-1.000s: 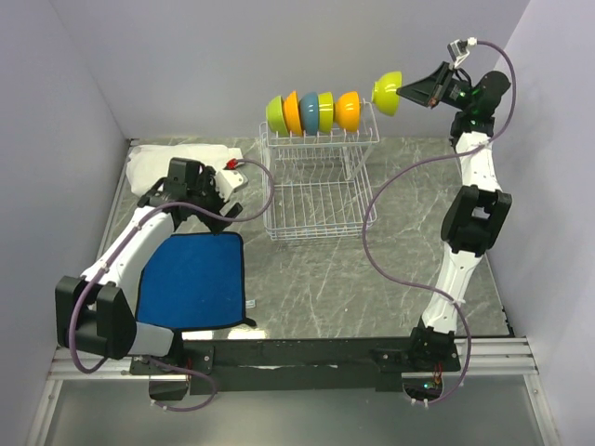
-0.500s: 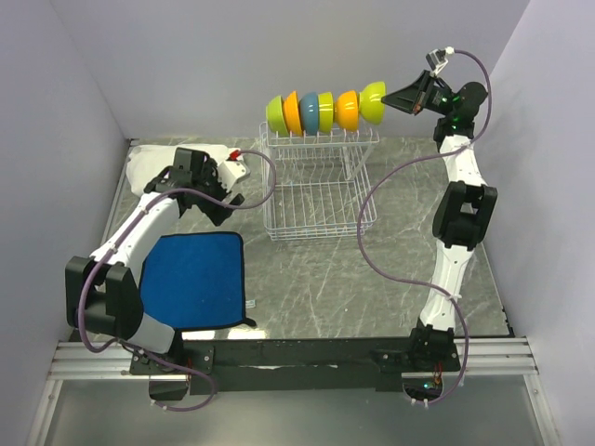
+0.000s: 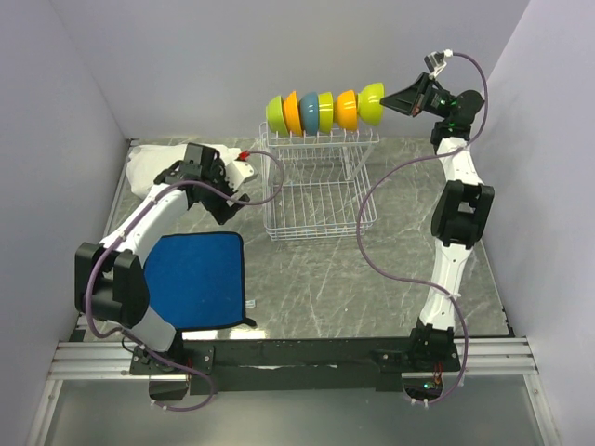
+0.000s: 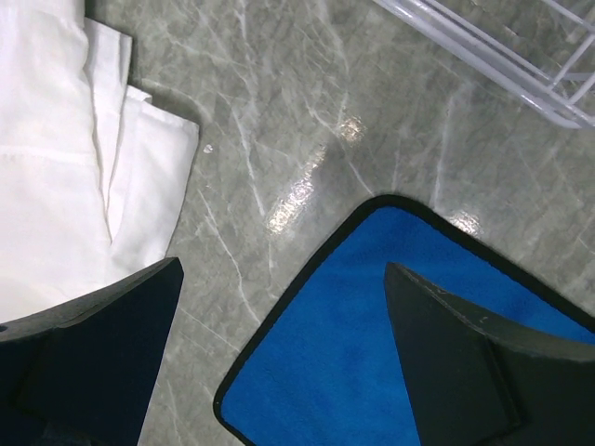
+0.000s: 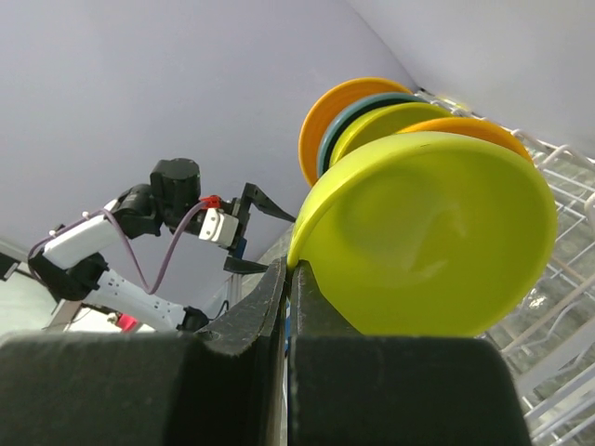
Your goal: Load the bowls into the dish rack
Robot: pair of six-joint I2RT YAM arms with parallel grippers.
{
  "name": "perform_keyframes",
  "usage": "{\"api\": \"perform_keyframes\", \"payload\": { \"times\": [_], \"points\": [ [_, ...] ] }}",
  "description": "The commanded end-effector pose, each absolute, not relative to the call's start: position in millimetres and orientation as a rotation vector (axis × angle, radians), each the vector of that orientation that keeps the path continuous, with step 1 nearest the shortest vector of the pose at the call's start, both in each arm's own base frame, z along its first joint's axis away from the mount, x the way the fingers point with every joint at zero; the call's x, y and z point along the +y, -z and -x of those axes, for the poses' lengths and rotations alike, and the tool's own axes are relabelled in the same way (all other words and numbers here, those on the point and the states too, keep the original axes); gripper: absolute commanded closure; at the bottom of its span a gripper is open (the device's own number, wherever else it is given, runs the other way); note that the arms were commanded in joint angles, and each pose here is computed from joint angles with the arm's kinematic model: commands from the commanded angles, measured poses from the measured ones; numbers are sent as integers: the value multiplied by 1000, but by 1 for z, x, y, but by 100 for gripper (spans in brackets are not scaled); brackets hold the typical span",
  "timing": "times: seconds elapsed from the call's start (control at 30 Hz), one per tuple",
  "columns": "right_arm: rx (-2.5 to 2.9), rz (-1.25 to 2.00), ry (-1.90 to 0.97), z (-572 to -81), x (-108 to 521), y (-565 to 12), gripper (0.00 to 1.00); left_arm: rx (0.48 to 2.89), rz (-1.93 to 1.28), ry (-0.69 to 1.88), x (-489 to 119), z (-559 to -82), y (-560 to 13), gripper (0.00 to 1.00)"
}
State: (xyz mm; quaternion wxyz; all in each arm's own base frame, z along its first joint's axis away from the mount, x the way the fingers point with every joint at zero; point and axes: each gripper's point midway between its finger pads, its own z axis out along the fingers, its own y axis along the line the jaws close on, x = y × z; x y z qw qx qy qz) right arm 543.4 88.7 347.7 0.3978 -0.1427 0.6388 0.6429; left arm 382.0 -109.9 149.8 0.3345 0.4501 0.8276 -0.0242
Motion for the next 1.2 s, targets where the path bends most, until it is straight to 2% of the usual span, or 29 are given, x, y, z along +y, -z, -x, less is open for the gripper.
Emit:
{"api": "perform_keyframes", "payload": {
  "times": [0.0,0.57,1.1,1.17],
  "points": [
    [1535,414,-1611,-540,98,-358,100,2140,-1190,38,-115,-390,-164,3],
    [1531,375,-1593,-547,91,-358,100,2083,-1190,57,-143,-413,-170,3],
    [1536,412,-1501,-549,74,-354,100,2113,-778,185,-209,-415,-196,1],
    [1540,409,-1500,-550,74,-354,100,2126,-774,217,-218,-412,-193,5]
  ]
}}
